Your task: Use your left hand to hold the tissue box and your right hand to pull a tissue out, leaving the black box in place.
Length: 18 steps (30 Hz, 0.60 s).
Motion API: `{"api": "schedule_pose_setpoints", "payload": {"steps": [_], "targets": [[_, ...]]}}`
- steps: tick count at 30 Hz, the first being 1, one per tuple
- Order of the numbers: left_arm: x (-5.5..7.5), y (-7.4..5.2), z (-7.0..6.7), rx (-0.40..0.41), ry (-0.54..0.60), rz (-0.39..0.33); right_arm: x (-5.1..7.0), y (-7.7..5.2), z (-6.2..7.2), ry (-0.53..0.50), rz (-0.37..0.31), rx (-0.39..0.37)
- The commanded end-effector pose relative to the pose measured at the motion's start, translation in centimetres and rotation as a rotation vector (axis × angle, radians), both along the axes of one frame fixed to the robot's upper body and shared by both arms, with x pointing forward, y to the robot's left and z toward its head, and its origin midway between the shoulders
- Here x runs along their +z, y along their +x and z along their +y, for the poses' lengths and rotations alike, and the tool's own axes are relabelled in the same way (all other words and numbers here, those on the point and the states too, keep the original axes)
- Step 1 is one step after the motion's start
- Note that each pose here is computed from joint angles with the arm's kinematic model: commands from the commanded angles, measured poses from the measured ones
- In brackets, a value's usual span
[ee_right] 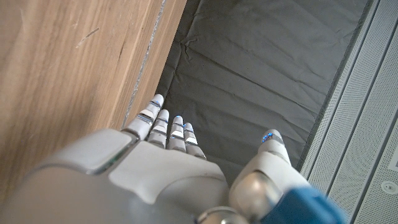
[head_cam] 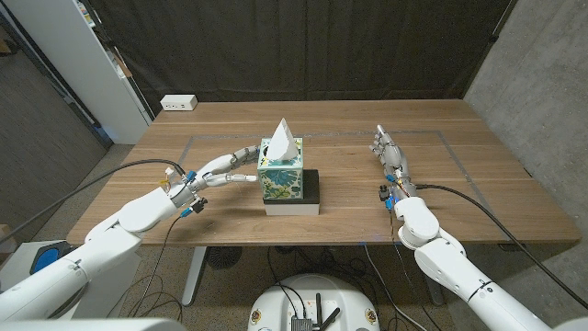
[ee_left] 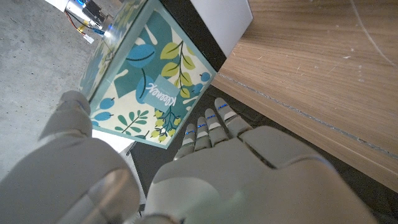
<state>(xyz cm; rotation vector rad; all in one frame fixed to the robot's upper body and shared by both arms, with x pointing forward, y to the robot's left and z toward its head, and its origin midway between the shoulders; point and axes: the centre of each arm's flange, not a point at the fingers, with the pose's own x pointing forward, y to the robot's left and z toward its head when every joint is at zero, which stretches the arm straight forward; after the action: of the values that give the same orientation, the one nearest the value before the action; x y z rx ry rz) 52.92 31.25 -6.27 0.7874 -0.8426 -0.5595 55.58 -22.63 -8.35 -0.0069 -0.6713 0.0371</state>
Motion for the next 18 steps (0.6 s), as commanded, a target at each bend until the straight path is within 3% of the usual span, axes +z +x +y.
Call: {"api": "schedule_pose_setpoints", "payload": {"steps": [1, 10, 18], "targets": [[0.4, 0.9, -0.8, -0.014, 0.040, 0.012, -0.4, -0.6, -0.1, 0.017, -0.011, -0.009], [1.0, 2.2, -2.7, -0.057, 0.037, 0.021, -1.3, -1.7, -0.5, 0.026, -0.001, -0.033], [0.9, 2.3, -2.5, -0.071, -0.014, 0.042, -1.6, -2.2, -1.1, 0.039, -0.005, -0.046]]}}
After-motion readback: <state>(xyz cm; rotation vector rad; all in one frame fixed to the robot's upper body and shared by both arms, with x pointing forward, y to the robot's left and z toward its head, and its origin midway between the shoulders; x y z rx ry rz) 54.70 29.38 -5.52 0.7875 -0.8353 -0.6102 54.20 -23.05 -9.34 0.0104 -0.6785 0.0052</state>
